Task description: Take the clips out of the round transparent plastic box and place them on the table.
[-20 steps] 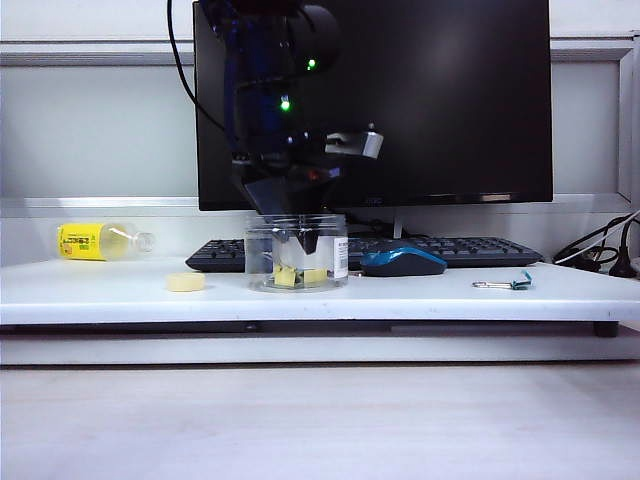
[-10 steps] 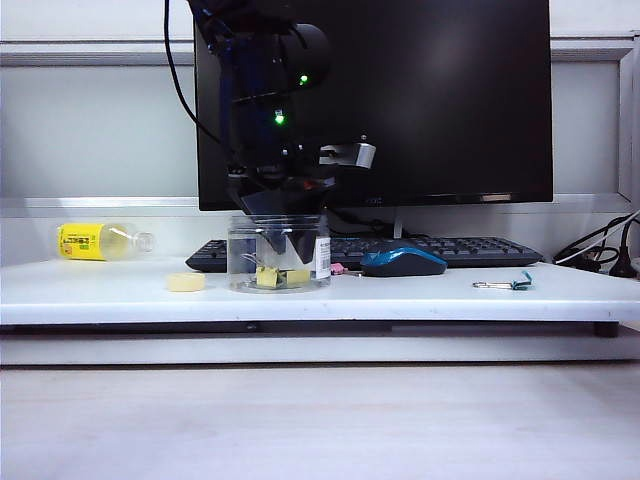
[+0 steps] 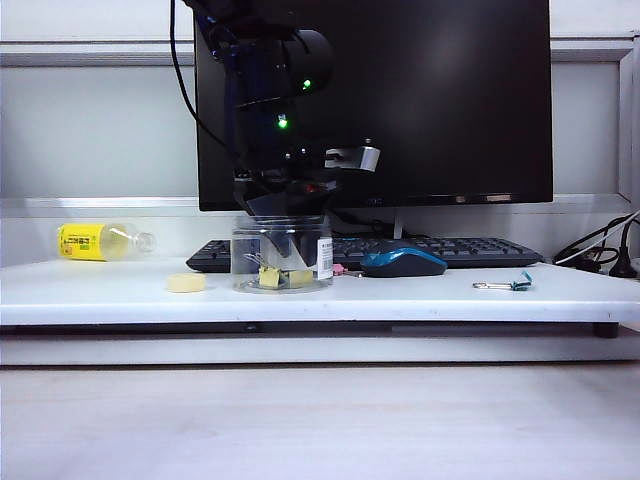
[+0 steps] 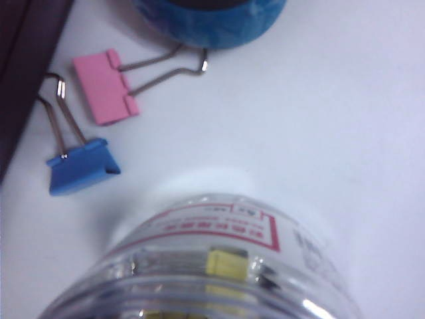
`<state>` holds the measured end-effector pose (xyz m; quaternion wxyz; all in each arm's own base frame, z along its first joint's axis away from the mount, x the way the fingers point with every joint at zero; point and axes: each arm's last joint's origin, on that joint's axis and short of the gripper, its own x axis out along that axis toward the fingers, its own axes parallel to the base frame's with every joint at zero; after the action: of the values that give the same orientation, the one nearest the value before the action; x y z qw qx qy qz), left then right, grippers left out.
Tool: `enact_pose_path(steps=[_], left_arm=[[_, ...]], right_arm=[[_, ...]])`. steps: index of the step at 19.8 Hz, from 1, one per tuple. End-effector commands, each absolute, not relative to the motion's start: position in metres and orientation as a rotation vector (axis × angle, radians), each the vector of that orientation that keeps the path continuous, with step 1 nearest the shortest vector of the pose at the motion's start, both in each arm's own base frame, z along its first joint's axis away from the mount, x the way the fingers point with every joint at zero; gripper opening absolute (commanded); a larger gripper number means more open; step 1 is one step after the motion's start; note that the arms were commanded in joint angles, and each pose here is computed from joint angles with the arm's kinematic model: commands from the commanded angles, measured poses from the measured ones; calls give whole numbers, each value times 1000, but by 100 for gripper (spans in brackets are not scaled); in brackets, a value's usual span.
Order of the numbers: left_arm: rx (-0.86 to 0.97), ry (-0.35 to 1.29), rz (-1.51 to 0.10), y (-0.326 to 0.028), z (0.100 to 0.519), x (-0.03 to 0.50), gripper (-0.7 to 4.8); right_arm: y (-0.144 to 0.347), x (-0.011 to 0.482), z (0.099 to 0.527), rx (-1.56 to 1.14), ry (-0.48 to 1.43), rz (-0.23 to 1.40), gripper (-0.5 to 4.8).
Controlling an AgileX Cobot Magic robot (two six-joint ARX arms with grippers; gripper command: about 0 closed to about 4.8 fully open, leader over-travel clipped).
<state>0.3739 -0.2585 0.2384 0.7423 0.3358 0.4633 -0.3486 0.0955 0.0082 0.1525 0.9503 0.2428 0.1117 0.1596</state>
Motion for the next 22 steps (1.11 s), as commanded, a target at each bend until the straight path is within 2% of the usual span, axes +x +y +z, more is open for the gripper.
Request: enact_pose_path(steps=[1, 7, 16, 22], left_arm=[[765, 1095, -759, -258, 214, 376, 277], [828, 1177, -710, -255, 202, 374, 278], [772, 1135, -681, -258, 240, 378, 278], [764, 1127, -669, -254, 246, 382, 278]], right_arm=[[8, 96, 153, 487, 221, 325, 107], [8, 96, 153, 487, 221, 325, 107], [8, 95, 154, 488, 222, 329, 107], [8, 95, 154, 488, 222, 330, 107]])
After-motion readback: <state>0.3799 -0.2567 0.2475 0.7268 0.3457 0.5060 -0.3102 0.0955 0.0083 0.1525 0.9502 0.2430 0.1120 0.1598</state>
